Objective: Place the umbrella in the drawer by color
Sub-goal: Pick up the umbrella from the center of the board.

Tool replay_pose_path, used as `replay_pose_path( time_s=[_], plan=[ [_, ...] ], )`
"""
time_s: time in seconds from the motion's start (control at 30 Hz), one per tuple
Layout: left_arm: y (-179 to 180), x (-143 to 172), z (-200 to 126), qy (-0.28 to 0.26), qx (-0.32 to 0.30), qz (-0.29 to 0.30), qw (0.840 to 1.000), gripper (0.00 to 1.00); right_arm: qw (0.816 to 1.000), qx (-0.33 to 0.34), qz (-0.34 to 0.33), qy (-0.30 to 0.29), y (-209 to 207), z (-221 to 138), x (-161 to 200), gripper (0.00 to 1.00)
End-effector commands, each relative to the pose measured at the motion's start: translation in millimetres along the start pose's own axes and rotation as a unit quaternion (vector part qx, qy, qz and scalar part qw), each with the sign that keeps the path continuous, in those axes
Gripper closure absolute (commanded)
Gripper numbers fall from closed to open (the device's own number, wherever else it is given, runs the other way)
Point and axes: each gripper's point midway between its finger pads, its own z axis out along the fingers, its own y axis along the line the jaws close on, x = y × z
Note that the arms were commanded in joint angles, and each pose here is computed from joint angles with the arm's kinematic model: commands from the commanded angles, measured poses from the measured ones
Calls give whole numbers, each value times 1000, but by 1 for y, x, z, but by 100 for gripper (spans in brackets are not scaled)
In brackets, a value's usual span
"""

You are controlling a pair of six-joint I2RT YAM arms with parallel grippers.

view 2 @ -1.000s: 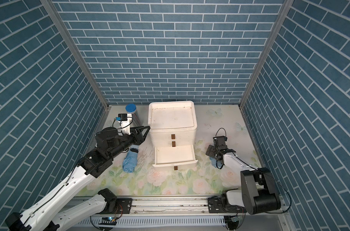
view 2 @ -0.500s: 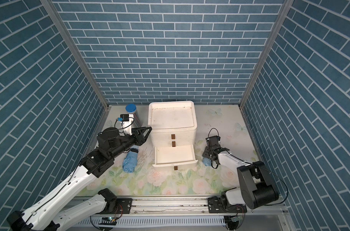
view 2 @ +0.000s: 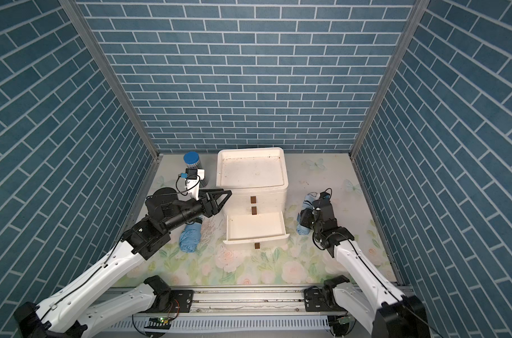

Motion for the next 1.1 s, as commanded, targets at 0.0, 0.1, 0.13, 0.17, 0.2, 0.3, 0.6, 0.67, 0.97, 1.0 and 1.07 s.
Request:
replay_pose_path(
  time_s=[0.0, 0.1, 0.13, 0.17, 0.2, 0.3, 0.6, 0.67, 0.97, 1.0, 1.07],
  plan=[
    [-27, 9, 5, 15, 77, 3, 997, 38, 979, -174, -2, -102, 70, -52, -44, 100],
    [-46, 12, 7, 11, 117, 3, 993, 31, 938, -307, 11, -158, 110, -99, -61, 100],
    [-53, 12, 7, 10, 129, 6, 992, 29, 925, -343, 17, -165, 120, -110, -62, 100],
    [-62, 12, 8, 8, 144, 9, 990, 27, 909, -380, 21, -171, 130, -121, -63, 100],
    [-69, 13, 10, 8, 156, 12, 988, 25, 895, -409, 29, -173, 139, -129, -63, 100],
    [-90, 22, 17, 15, 190, 22, 981, 22, 866, -465, 38, -177, 160, -146, -64, 100],
    [-104, 54, 46, 54, 211, 32, 975, 21, 796, -581, 33, -169, 221, -188, -63, 100],
    [-106, 53, 46, 52, 216, 33, 975, 20, 790, -590, 33, -163, 228, -190, -60, 100],
    [-119, 55, 42, 61, 248, 39, 966, 37, 779, -609, 38, -143, 245, -186, -45, 100],
    [-119, 56, 43, 65, 248, 39, 966, 46, 782, -606, 39, -141, 246, -183, -43, 99],
    [-116, 57, 45, 70, 238, 40, 968, 60, 787, -600, 42, -137, 246, -178, -42, 95]
  ],
)
